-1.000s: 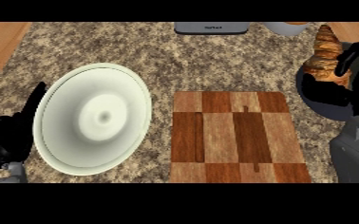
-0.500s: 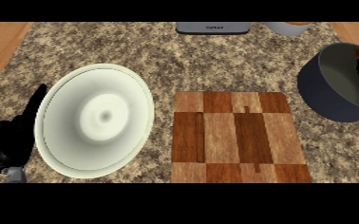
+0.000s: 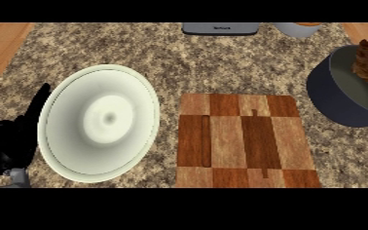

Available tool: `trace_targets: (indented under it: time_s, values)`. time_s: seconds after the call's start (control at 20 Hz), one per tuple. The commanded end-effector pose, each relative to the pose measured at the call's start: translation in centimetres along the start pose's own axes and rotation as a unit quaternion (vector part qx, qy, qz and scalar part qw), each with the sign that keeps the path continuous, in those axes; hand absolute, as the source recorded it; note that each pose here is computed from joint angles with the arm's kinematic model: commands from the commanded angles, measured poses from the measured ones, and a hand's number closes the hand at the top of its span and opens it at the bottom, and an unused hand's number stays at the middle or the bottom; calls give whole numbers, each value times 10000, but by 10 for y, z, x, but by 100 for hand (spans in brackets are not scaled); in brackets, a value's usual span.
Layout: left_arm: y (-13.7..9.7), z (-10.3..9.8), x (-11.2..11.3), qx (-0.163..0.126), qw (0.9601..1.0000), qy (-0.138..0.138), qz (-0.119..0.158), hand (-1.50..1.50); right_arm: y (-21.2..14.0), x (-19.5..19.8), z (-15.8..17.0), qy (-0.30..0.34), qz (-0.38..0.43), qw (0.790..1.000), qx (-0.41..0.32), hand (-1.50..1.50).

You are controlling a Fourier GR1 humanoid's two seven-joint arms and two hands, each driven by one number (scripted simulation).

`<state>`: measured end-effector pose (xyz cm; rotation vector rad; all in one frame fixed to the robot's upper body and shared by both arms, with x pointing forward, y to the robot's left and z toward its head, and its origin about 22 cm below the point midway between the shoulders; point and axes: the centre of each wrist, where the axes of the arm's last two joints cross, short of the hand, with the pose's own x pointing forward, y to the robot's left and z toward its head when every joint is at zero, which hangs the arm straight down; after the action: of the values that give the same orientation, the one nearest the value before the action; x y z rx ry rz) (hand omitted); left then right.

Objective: Pick the croissant from the cutting board and place it in the pot

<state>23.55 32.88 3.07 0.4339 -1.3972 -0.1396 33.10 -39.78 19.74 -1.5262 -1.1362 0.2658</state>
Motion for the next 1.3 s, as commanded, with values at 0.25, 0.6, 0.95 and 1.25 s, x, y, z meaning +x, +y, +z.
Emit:
trace_targets:
  time_s: [0.25, 0.6, 0.95, 1.25]
  values:
    - [-13, -6, -12, -89, 9999, -76, -118, 0, 58, -43, -36, 75, 431, 9984, 366, 150]
    - [-4, 1, -12, -114, 9999, -38, -1, 0, 76, -66, -42, 485, -783, 9932, 706, -150]
    - [-8, -3, -5, -180, 9998, -47, -36, 0, 66, -72, -56, 209, -1167, 9922, 391, -150]
    - [-10, -7, -7, -1, 10000, 30, -22, 0, 64, -58, -53, -63, -3066, 9487, -768, -150]
